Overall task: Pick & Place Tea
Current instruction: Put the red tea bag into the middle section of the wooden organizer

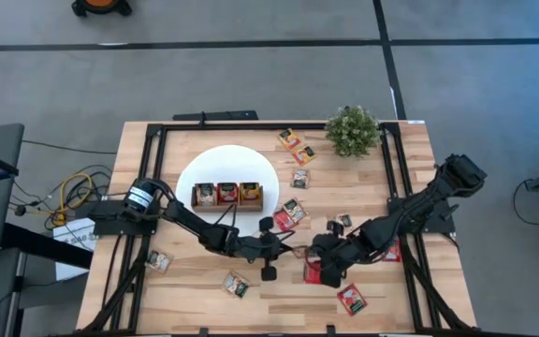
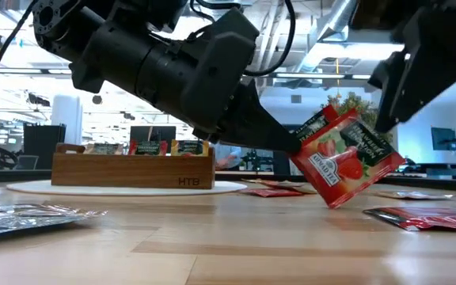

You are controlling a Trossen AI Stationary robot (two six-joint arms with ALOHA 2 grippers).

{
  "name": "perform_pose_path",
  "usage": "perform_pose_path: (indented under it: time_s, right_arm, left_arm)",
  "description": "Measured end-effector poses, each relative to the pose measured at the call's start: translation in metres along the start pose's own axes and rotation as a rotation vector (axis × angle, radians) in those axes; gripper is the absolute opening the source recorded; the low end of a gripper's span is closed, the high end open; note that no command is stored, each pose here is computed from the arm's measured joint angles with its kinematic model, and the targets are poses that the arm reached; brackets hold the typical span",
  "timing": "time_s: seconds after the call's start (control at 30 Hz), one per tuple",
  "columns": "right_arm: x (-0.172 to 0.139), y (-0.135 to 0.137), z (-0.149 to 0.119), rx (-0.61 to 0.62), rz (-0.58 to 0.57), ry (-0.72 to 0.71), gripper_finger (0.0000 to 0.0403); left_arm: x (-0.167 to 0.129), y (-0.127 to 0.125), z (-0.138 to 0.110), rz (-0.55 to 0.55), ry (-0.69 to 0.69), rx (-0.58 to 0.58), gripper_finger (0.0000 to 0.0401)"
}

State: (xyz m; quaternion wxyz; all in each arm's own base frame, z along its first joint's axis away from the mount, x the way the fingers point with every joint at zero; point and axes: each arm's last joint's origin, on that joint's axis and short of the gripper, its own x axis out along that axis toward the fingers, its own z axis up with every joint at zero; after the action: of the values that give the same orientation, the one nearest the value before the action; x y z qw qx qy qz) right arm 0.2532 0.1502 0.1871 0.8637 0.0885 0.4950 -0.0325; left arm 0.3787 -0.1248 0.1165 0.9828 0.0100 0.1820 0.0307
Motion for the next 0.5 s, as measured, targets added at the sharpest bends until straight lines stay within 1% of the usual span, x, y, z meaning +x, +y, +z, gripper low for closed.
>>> perform_pose_path:
  time_s: [0.07,0.13,0.2,0.27,0.3,0.37,0.5]
  right_arm:
    - [0.0006,-0.0038,-0.0003,0.024,-0.021,0.019,0.0195]
    - [0.0010,-0.0059,0.0015,0.029,-0.050,-0.006,0.0212]
    - [0.0011,-0.0056,0.0033,0.033,-0.057,-0.032,0.0216]
    - [0.0011,-0.0043,0.0051,0.026,-0.042,-0.048,0.0206]
    - [0.0011,-0.0037,0.0057,0.028,-0.035,-0.052,0.0194]
    - [0.0011,-0.0027,0.0067,0.030,-0.021,-0.060,0.0158]
    - [0.0012,-0.0031,0.0070,0.029,-0.024,-0.062,0.0050]
  left_arm:
    - [-0.0029,0.0002,0.0040,0.008,0.000,0.002,0.0000]
    - [-0.0055,0.0006,0.0091,0.011,-0.007,0.002,0.0000]
    - [-0.0064,0.0012,0.0098,0.024,0.002,0.006,0.0000]
    - [-0.0064,0.0015,0.0090,0.031,0.009,0.009,0.0000]
    - [-0.0064,0.0016,0.0089,0.033,0.009,0.009,0.0000]
    - [-0.0064,0.0018,0.0088,0.039,0.010,0.009,0.0000]
    - [-0.0064,0.0018,0.0088,0.039,0.009,0.005,0.0000]
